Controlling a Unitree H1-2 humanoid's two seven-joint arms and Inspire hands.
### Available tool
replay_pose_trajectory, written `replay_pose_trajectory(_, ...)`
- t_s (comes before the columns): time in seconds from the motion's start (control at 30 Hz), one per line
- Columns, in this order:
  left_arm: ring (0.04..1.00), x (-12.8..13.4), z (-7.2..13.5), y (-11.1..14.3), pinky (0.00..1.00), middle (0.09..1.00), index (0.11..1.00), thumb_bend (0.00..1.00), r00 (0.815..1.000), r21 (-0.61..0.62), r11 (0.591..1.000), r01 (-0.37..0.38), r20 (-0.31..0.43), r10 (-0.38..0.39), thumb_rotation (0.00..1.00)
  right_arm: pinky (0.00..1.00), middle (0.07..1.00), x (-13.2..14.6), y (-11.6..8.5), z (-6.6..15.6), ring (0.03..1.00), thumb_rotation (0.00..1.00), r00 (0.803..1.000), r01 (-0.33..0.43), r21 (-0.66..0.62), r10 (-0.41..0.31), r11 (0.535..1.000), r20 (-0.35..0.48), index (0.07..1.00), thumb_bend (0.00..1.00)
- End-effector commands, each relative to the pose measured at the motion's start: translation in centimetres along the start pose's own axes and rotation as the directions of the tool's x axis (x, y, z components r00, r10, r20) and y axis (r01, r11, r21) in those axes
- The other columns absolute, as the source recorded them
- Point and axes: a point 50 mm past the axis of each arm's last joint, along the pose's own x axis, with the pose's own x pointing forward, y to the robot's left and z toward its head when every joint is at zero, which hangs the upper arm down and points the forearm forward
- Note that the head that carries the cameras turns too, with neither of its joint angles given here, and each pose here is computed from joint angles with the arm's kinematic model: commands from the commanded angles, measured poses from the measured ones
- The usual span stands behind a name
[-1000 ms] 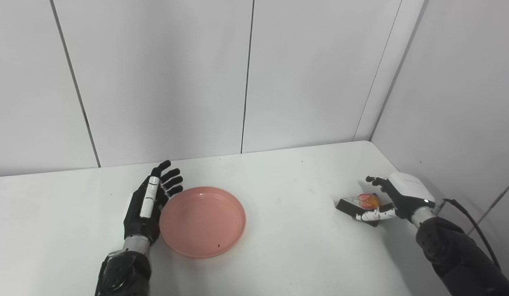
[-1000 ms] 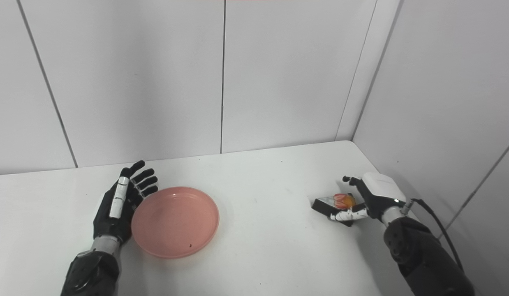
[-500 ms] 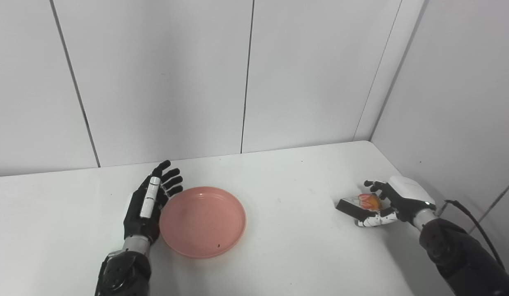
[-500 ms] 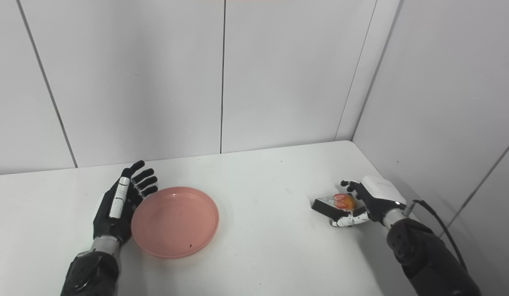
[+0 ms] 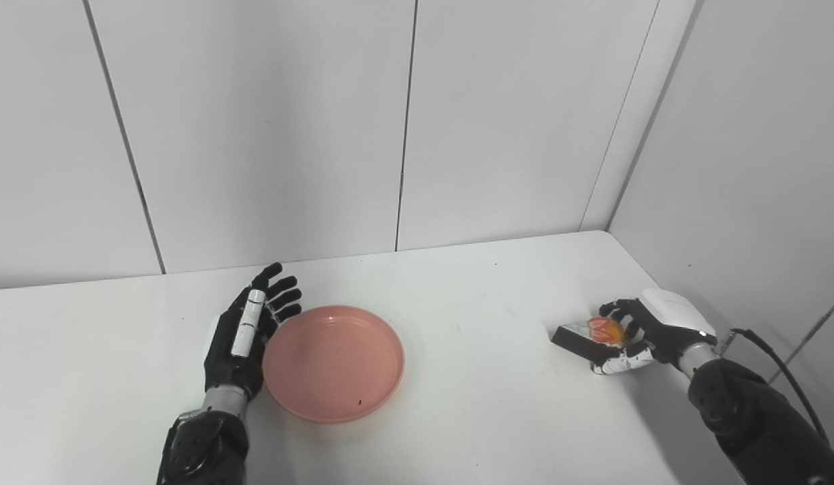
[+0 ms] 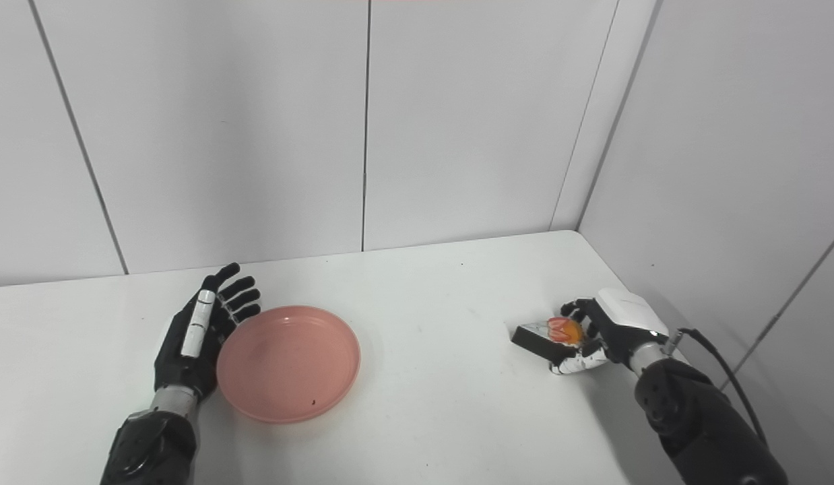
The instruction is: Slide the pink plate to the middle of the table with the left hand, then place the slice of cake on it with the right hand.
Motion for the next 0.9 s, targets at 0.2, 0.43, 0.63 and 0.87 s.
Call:
replay_pose_trajectory(0.2, 0.729, -2.8, -4.1, 1.4, 0.7, 0.731, 0.758, 0.76, 0.988, -0.009, 0.999, -0.042, -0.148, 0.04, 0.72, 0.3, 0.424, 0.1, -1.4, -0.6, 0.366, 0.0, 0.997, 0.073, -0.023, -0.073, 0.997, -0.016, 0.532, 0.53)
replay_pose_trajectory(0.43, 0.725, -2.9, -4.2, 1.4, 0.7, 0.726, 0.75, 0.77, 0.987, -0.009, 0.999, -0.043, -0.153, 0.042, 0.72, 0.32, 0.44, 0.3, -1.0, -0.6, 0.388, 0.0, 0.998, 0.07, -0.015, -0.07, 0.997, 0.005, 0.527, 0.53)
replay_pose_trajectory(0.63, 0.724, -2.9, -4.3, 1.4, 0.7, 0.722, 0.755, 0.78, 0.987, -0.005, 0.999, -0.04, -0.156, 0.039, 0.72, 0.35, 0.452, 0.3, -0.9, -0.3, 0.412, 0.01, 0.998, 0.062, -0.008, -0.062, 0.998, 0.002, 0.521, 0.53)
replay_pose_trajectory(0.87, 0.724, -2.9, -4.4, 1.3, 0.7, 0.718, 0.769, 0.74, 0.987, -0.011, 0.999, -0.04, -0.159, 0.037, 0.72, 0.33, 0.442, -0.7, -2.1, 1.4, 0.394, 0.01, 0.991, 0.114, 0.024, -0.115, 0.993, 0.074, 0.531, 0.53)
